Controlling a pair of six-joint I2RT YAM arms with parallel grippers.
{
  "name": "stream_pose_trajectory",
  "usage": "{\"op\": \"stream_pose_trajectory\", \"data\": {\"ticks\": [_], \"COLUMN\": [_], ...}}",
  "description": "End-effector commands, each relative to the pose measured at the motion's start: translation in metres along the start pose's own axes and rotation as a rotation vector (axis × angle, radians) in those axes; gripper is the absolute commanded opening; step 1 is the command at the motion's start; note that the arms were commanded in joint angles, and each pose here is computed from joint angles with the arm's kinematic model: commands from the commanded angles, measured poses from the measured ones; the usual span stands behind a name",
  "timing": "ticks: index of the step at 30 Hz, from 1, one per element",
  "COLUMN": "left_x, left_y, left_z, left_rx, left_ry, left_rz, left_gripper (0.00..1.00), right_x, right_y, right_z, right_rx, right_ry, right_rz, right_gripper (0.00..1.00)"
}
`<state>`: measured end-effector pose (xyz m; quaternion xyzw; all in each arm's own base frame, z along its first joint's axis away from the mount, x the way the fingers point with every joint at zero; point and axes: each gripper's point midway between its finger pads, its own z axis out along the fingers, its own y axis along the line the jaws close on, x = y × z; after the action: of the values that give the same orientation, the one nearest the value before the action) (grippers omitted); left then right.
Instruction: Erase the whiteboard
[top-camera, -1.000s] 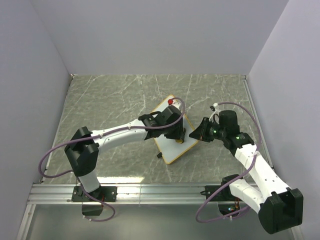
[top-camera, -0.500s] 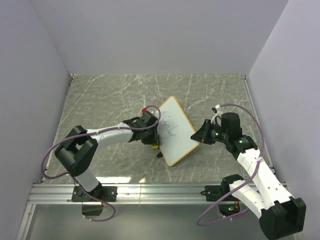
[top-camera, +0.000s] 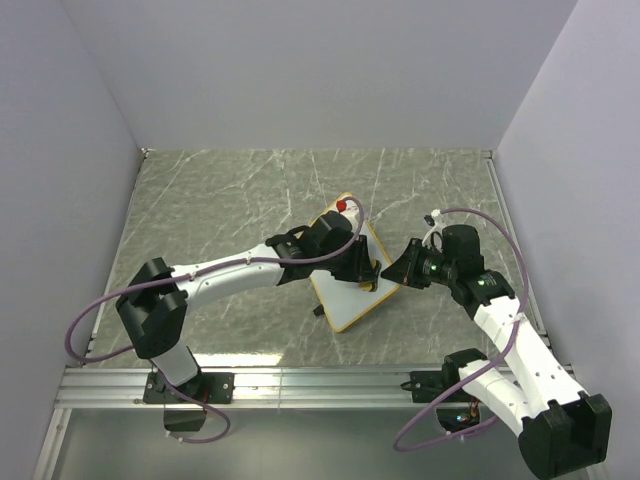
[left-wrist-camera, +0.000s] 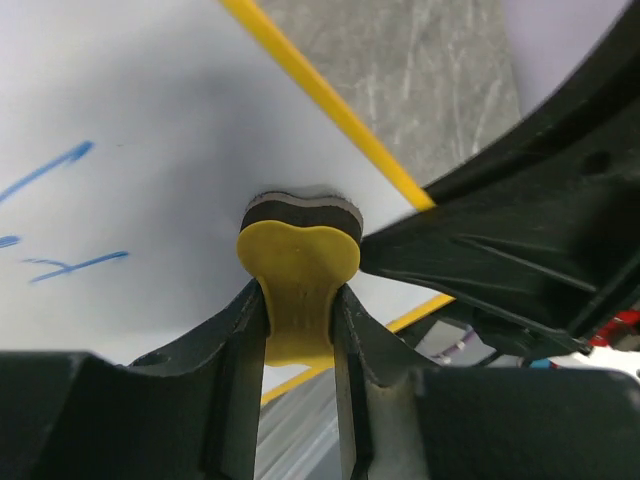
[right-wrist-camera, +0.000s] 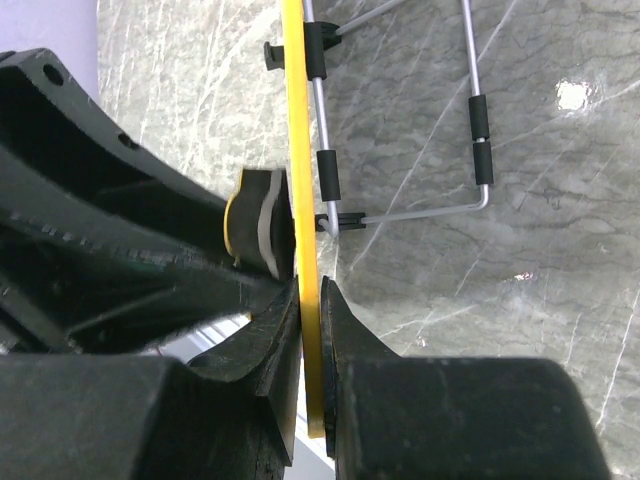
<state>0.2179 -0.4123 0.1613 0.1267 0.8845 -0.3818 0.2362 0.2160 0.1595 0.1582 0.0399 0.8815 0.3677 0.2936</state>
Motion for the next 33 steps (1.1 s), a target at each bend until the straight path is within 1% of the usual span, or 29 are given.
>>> {"op": "stream_pose_trajectory", "data": {"ticks": [1, 2, 4, 5, 7, 8, 9, 11, 15, 18, 19, 21, 22, 24, 25, 26, 28, 31, 33], "left_x": [-0.002, -0.001, 0.005, 0.007, 0.008, 0.017, 0.01, 0.015, 0.034, 0.039, 0.031, 0.034, 0.024, 0.024, 0.011, 0.009, -0.006, -0.018, -0.023], "left_y": [-0.013, -0.011, 0.006, 0.025, 0.046, 0.065, 0.084, 0.109, 0.124, 0.11, 0.098, 0.07, 0.049, 0.015, -0.006, -0.016, -0.031, -0.028, -0.016], "left_z": [0.002, 0.003, 0.004, 0.005, 0.005, 0.004, 0.003, 0.001, 0.007, 0.012, 0.012, 0.015, 0.015, 0.015, 0.013, 0.012, 0.01, 0.012, 0.014], "left_rx": [0.075, 0.073, 0.057, 0.029, -0.001, -0.03, -0.053, -0.098, -0.141, -0.127, -0.112, -0.079, -0.042, 0.023, 0.061, 0.072, 0.09, 0.056, 0.025], "left_ry": [0.012, 0.01, 0.025, 0.028, 0.031, 0.052, 0.037, 0.048, 0.108, 0.135, 0.129, 0.149, 0.136, 0.145, 0.122, 0.125, 0.102, 0.078, 0.076], "left_rz": [-0.011, -0.016, -0.055, -0.084, -0.131, -0.163, -0.202, -0.243, -0.236, -0.188, -0.16, -0.091, -0.064, -0.01, 0.013, 0.029, 0.044, 0.053, 0.039], "left_gripper": [0.0, 0.0, 0.0, 0.0, 0.0, 0.0, 0.0, 0.0, 0.0, 0.0, 0.0, 0.0, 0.0, 0.0, 0.0, 0.0, 0.0, 0.0, 0.0], "right_x": [-0.001, 0.0, 0.0, -0.001, 0.0, 0.0, 0.001, 0.001, 0.001, 0.0, 0.0, -0.001, -0.001, -0.002, -0.002, -0.002, -0.002, 0.0, 0.001], "right_y": [-0.015, -0.016, -0.016, -0.016, -0.016, -0.016, -0.017, -0.016, -0.017, -0.017, -0.017, -0.016, -0.016, -0.015, -0.015, -0.016, -0.016, -0.018, -0.018], "right_z": [0.0, 0.0, -0.001, -0.002, -0.003, -0.003, -0.003, -0.004, -0.004, -0.003, -0.002, -0.002, -0.001, 0.0, 0.0, 0.0, 0.0, 0.0, -0.001], "right_rx": [0.076, 0.081, 0.085, 0.084, 0.086, 0.086, 0.088, 0.087, 0.094, 0.09, 0.09, 0.085, 0.084, 0.082, 0.083, 0.084, 0.083, 0.088, 0.09], "right_ry": [-0.016, -0.014, -0.015, -0.017, -0.018, -0.02, -0.019, -0.022, -0.02, -0.022, -0.023, -0.025, -0.021, -0.021, -0.02, -0.021, -0.022, -0.02, -0.02], "right_rz": [-0.002, -0.002, -0.003, -0.005, -0.007, -0.008, -0.004, -0.007, -0.006, -0.002, 0.001, 0.003, 0.004, 0.003, 0.004, 0.005, 0.003, 0.006, 0.005], "right_gripper": [0.0, 0.0, 0.0, 0.0, 0.0, 0.0, 0.0, 0.0, 0.0, 0.0, 0.0, 0.0, 0.0, 0.0, 0.0, 0.0, 0.0, 0.0, 0.0]}}
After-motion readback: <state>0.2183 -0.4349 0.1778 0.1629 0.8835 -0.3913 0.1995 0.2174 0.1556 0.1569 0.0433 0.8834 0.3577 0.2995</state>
